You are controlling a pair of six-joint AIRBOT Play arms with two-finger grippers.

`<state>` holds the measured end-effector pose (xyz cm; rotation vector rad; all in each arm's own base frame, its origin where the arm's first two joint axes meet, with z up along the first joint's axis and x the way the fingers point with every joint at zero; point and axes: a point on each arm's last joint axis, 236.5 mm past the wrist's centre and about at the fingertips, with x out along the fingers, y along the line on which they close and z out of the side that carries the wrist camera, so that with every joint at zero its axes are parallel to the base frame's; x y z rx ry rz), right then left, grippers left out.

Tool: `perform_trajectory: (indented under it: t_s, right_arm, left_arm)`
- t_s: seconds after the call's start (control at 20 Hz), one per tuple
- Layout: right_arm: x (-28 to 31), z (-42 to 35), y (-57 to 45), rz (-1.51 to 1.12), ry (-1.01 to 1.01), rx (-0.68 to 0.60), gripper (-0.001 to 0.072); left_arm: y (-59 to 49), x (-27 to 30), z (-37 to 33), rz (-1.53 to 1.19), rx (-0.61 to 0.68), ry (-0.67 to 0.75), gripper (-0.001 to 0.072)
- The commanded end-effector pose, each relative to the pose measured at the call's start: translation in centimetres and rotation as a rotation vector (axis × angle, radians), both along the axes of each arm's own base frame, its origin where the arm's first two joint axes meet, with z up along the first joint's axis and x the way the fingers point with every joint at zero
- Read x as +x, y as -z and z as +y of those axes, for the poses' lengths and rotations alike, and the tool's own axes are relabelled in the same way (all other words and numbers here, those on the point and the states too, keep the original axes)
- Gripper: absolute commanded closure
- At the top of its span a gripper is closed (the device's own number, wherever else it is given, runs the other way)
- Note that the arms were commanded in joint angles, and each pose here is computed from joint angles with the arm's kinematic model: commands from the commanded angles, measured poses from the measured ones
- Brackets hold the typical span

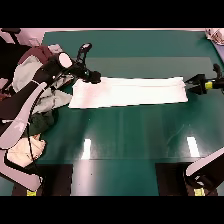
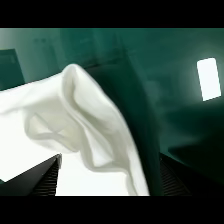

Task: Fold the shirts.

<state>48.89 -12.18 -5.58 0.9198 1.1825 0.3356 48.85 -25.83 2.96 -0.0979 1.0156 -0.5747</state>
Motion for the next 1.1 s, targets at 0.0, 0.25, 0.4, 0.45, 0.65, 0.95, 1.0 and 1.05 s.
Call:
perform_trajectory:
  t_s: [0.0,0.25,0.4,0.45,0.65,0.95,1.0,1.05]
  right_arm:
    - [0.1,3.4,1.2,0.014,-0.087,0.034,0.0002]
    - [-0.3,6.6,3.0,0.051,-0.186,-0.032,0.0277]
    - [-0.5,7.5,1.1,0.042,-0.236,-0.026,0.0696]
    - [-0.5,7.8,-0.2,0.033,-0.233,-0.028,0.0693]
    - [-0.7,8.5,-6.9,-0.015,-0.18,-0.073,0.0696]
    - [-1.9,13.9,-15.2,-0.079,-0.181,-0.102,0.0696]
    - [-2.0,15.0,-15.9,-0.079,-0.183,-0.099,0.0697]
    - [-2.1,16.4,-16.3,-0.075,-0.191,-0.093,0.0696]
  left_arm:
    - [1.2,0.0,-0.6,0.011,0.012,0.014,0.0397]
    - [4.0,-1.0,-2.8,0.073,0.027,0.074,0.0397]
    - [4.9,-1.6,-5.1,0.073,0.037,0.13,0.0397]
    - [5.0,-1.8,-5.7,0.067,0.037,0.14,0.0424]
    - [4.7,-1.7,-7.8,0.021,0.023,0.157,0.0425]
    - [5.8,-2.5,-10.8,-0.001,0.008,0.188,0.0425]
    - [6.0,-2.8,-11.4,-0.007,0.008,0.197,0.0426]
    - [6.2,-3.0,-12.1,-0.021,0.009,0.214,0.0537]
